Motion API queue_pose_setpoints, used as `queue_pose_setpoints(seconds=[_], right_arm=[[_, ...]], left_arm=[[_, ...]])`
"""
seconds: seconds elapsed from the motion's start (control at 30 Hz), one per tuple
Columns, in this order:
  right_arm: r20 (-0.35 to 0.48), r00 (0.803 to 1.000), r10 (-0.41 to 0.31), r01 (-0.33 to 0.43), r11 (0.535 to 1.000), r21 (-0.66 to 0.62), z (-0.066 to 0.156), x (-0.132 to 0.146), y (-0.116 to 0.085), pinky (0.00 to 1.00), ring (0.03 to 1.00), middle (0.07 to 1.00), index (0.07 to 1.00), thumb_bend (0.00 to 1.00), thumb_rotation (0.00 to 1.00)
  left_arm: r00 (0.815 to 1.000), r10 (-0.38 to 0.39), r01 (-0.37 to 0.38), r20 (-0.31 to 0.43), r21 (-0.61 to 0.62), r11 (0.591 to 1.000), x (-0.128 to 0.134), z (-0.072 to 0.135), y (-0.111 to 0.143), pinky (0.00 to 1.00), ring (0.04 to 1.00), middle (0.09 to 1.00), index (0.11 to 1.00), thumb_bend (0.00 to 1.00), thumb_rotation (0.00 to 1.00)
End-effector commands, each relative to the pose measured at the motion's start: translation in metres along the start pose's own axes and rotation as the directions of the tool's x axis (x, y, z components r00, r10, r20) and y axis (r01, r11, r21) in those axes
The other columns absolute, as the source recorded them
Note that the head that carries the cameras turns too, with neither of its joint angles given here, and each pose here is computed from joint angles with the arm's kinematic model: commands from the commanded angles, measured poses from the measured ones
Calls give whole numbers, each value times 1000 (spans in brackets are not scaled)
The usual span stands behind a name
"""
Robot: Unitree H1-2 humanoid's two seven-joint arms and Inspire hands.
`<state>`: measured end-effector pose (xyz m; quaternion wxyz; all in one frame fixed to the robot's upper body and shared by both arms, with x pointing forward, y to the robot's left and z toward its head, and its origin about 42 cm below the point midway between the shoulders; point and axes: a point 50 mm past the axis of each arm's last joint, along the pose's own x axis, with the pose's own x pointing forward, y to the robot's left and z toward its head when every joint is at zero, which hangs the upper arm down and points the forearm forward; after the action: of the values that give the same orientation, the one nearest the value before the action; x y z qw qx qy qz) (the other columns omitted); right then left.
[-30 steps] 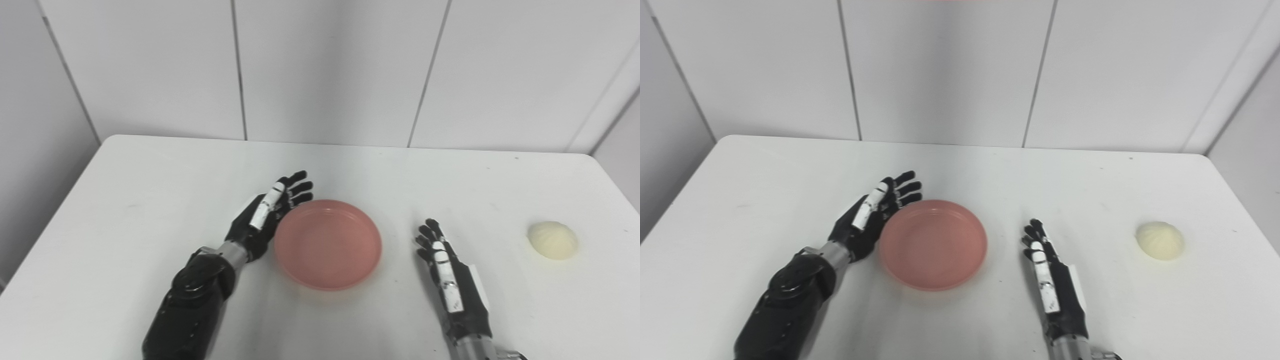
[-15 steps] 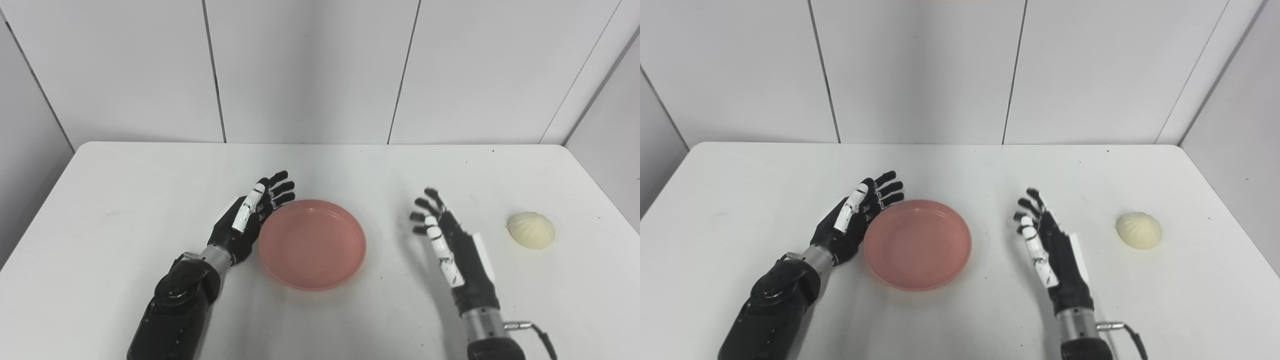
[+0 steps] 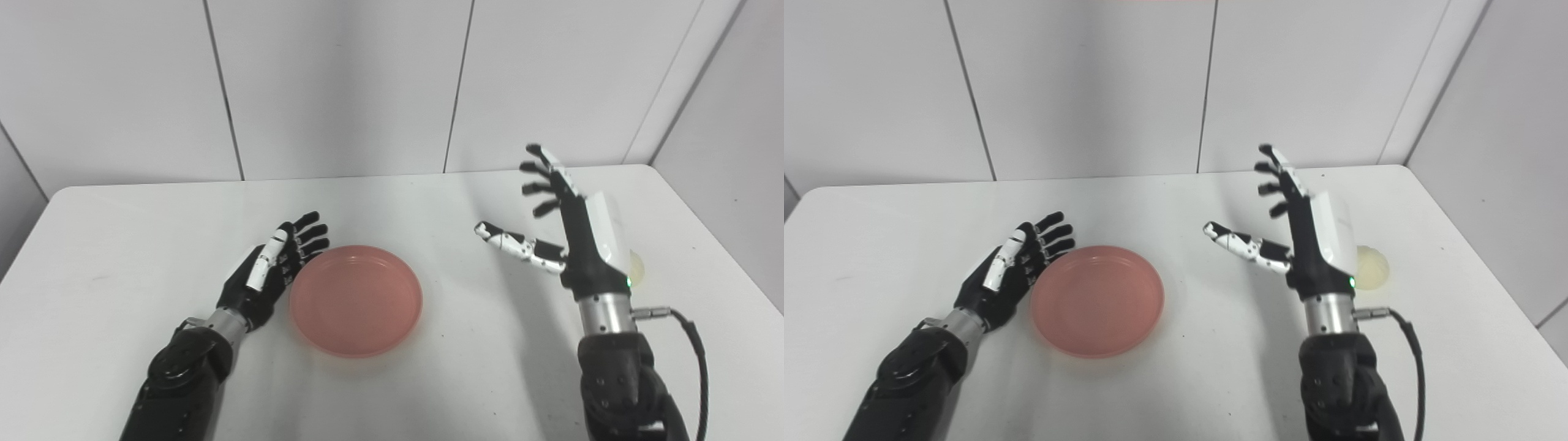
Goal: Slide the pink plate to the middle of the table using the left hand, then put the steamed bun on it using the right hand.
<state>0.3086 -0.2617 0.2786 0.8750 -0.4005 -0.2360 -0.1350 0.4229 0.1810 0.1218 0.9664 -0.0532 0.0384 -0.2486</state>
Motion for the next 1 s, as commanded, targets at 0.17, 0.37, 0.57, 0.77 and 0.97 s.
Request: queue_pose_setpoints(seconds=[0.17, 0.37, 0.57, 0.77, 0.97], right_arm=[[43, 993, -112, 120, 962, -244, -1, 11, -43, 434, 568, 737, 811, 759, 365], [-22, 991, -133, 117, 930, -348, -11, 13, -59, 438, 566, 721, 799, 782, 386], [-177, 974, -139, 53, 905, -422, -35, 15, -66, 504, 644, 775, 815, 811, 487], [-251, 957, -144, 16, 893, -449, -54, 15, -70, 561, 721, 789, 810, 841, 451], [-363, 927, -98, -82, 890, -449, -70, 15, -70, 645, 797, 821, 813, 854, 411]], left_arm=[[975, 58, -68, -213, -41, 997, -37, -62, 31, 851, 855, 868, 857, 436, 995], [975, 60, -71, -215, -41, 997, -39, -65, 39, 841, 844, 859, 843, 464, 943], [974, 71, -78, -213, -26, 997, -43, -66, 50, 833, 841, 855, 838, 478, 918], [973, 74, -80, -220, -21, 997, -44, -69, 58, 827, 835, 849, 834, 488, 918], [973, 78, -87, -218, -36, 996, -47, -69, 64, 812, 826, 840, 824, 490, 886]])
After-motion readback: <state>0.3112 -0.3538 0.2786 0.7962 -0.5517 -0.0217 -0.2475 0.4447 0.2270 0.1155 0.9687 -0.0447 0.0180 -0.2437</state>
